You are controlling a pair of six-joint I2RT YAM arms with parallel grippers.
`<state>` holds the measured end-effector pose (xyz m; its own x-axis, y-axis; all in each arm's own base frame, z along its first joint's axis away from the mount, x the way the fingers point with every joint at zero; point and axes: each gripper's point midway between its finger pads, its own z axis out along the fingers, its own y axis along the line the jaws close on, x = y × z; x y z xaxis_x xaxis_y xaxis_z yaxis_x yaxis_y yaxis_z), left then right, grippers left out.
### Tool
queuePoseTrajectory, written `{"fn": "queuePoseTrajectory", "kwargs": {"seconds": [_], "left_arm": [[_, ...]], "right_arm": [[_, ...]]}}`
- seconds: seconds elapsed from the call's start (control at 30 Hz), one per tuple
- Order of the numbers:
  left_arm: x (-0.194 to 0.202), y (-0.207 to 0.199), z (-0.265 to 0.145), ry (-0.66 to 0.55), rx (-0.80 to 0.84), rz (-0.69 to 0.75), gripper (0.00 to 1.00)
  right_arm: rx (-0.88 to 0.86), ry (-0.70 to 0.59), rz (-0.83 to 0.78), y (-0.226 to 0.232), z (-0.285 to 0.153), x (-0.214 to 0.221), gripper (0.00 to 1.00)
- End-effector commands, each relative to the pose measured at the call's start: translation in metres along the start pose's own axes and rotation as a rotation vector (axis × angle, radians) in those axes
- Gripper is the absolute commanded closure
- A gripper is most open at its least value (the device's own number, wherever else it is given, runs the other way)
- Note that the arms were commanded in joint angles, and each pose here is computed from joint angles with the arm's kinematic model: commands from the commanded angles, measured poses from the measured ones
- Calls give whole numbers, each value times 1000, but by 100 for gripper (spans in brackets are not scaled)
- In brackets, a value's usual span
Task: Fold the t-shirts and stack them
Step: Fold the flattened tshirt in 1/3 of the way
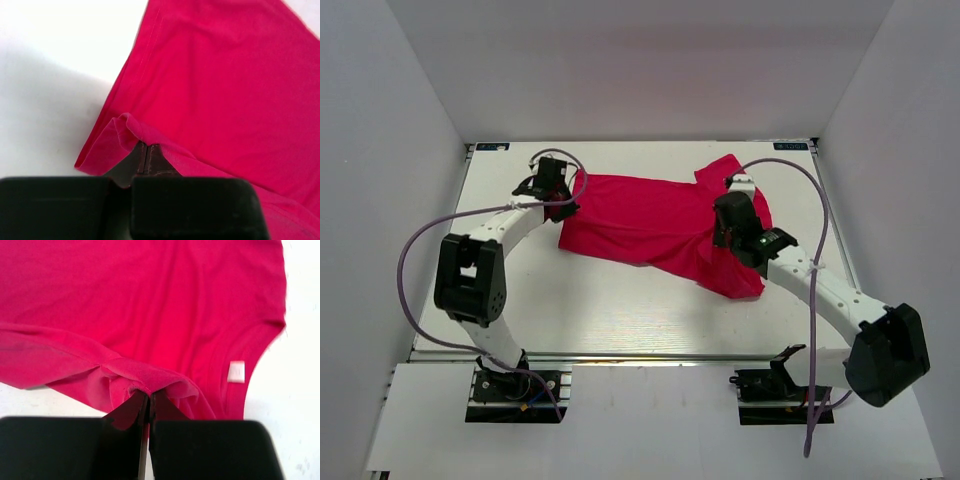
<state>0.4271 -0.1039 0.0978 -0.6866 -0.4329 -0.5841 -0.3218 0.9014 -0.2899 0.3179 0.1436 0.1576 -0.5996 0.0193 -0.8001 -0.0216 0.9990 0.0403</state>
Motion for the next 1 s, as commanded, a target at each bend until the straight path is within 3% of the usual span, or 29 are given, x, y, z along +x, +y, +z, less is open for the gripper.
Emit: {"fn": "queuePoseTrajectory", "kwargs": {"seconds": [0.0,0.4,0.6,0.83,0.97], "left_arm": [[-28,-7,5,-57,-10,18,100],[-46,-18,53,-31,-26,53,100],[-55,-30,68,-34,-4,72,100],[-50,-32,82,-16,13,116,100],[-53,-36,88,-22,27,127,100]], "right_arm": [[-110,-136,-95,17,4,-52,100],[-233,-7,-309,9,69,-42,100],[-351,-8,-483,15,95,-45,100],[-530,-95,-700,27,95,-64,100],[-555,-34,-747,16,104,-63,100]]}}
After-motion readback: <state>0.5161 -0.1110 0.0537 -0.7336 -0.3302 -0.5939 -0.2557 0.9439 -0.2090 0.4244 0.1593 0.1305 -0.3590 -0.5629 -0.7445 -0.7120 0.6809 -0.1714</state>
